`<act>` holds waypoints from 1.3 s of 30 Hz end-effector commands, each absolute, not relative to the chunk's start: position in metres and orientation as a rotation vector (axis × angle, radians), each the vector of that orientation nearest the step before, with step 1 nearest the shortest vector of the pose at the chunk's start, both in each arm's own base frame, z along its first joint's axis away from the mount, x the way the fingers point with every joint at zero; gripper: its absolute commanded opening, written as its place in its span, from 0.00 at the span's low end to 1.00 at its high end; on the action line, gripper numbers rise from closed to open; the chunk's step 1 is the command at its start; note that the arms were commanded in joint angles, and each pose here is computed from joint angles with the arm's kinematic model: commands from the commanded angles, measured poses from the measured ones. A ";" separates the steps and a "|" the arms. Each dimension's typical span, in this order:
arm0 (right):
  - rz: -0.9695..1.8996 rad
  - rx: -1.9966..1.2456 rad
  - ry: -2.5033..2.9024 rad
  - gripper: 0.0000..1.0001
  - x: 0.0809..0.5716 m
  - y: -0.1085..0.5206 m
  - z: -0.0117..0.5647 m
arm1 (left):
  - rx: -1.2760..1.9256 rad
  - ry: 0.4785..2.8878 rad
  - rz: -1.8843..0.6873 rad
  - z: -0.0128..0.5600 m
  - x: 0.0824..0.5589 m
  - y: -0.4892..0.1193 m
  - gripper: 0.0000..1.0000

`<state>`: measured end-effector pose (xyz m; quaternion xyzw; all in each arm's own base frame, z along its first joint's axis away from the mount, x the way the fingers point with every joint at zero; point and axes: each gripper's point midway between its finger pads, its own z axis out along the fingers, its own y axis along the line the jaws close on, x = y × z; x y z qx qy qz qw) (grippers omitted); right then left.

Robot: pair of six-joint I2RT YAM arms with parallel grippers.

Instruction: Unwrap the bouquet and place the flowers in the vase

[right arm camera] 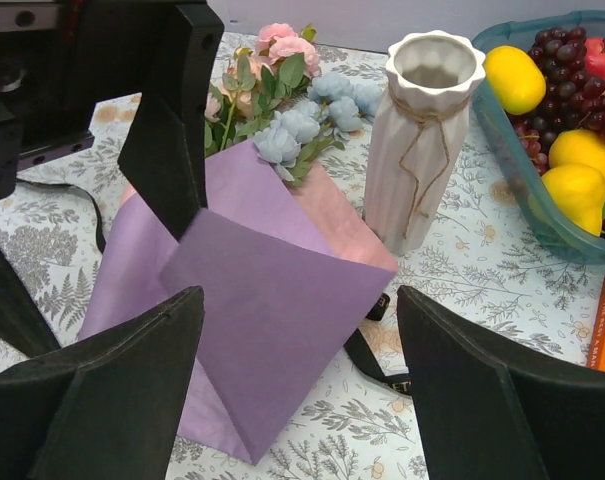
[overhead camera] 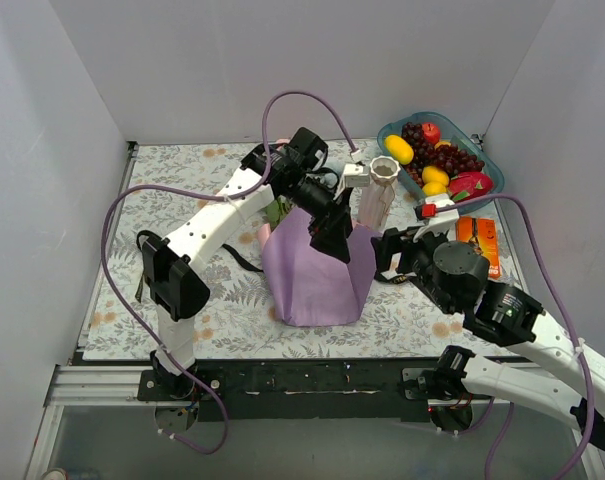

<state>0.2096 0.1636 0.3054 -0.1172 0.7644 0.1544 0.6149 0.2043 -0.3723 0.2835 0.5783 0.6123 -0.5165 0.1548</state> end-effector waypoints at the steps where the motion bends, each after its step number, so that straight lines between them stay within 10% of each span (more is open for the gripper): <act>1: 0.342 -0.278 1.738 0.85 0.213 0.166 0.319 | 1.482 1.758 -1.384 0.305 0.238 -0.361 0.89; 12: 0.436 -0.306 1.695 0.85 0.218 0.194 0.340 | 1.257 1.804 -1.430 0.313 0.285 -0.322 0.98; 25: 0.450 -0.263 1.698 0.84 0.200 0.163 0.335 | 0.988 2.098 -1.069 0.176 0.402 -0.275 0.98; 39: 0.457 -0.256 1.717 0.83 0.197 0.160 0.322 | 1.004 2.170 -1.109 0.130 0.415 -0.277 0.70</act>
